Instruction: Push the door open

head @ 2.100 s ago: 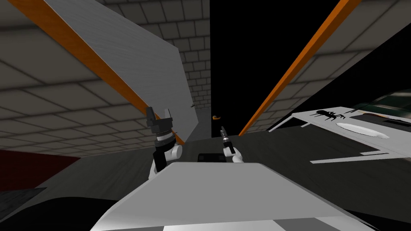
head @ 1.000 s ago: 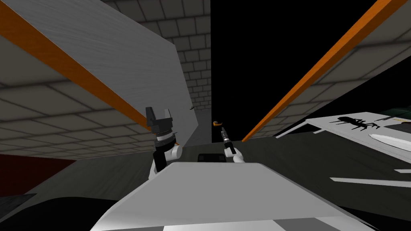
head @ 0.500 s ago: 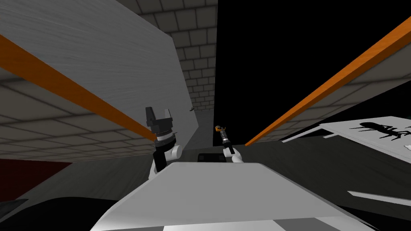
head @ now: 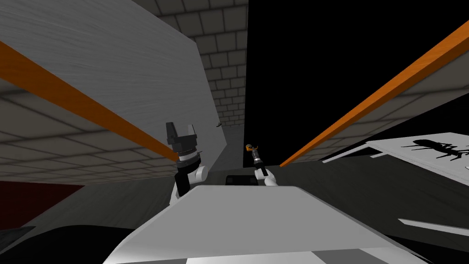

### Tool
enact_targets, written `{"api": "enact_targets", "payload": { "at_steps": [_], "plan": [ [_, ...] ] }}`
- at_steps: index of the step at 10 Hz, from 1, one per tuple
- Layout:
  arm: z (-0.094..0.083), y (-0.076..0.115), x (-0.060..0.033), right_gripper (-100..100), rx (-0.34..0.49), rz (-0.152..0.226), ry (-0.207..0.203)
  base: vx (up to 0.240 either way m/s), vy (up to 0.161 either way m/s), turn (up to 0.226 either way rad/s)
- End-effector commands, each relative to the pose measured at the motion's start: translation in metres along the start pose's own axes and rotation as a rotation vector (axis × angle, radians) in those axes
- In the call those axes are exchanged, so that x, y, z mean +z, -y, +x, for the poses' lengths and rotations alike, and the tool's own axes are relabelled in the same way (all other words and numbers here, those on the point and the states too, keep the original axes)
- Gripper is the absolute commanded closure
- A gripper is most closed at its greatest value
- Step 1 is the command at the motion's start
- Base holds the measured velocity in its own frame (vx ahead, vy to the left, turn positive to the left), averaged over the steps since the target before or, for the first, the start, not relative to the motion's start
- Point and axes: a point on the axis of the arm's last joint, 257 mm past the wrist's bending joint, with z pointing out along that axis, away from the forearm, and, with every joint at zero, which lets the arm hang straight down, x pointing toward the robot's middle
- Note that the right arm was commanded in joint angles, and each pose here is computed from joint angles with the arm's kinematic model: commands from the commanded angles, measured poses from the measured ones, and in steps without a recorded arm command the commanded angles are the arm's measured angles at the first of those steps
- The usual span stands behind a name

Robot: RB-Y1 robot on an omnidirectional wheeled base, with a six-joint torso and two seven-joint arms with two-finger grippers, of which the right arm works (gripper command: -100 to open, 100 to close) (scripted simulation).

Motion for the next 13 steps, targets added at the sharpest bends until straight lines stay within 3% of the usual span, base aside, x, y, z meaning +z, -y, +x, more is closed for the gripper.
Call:
{"api": "enact_targets", "payload": {
  "at_steps": [1, 2, 7, 8, 10, 13],
  "plan": [
    [0.000, 0.000, -0.0002, 100, -0.001, -0.001, 0.000, -0.008, 0.000, -0.002],
    [0.000, 0.000, -0.0002, 100, -0.001, -0.001, 0.000, 0.000, 0.000, 0.000],
    [-0.039, 0.001, -0.0005, 100, -0.035, 0.002, 0.055, 0.162, 0.058, -0.043],
    [-0.039, 0.001, -0.0005, 100, -0.035, 0.002, 0.055, 0.139, 0.036, -0.023],
    [-0.060, 0.000, -0.0007, 100, -0.049, 0.001, 0.092, 0.169, 0.069, -0.068],
    [-0.072, -0.001, -0.0010, 100, -0.054, 0.001, 0.116, 0.138, 0.047, -0.061]
  ]
}}
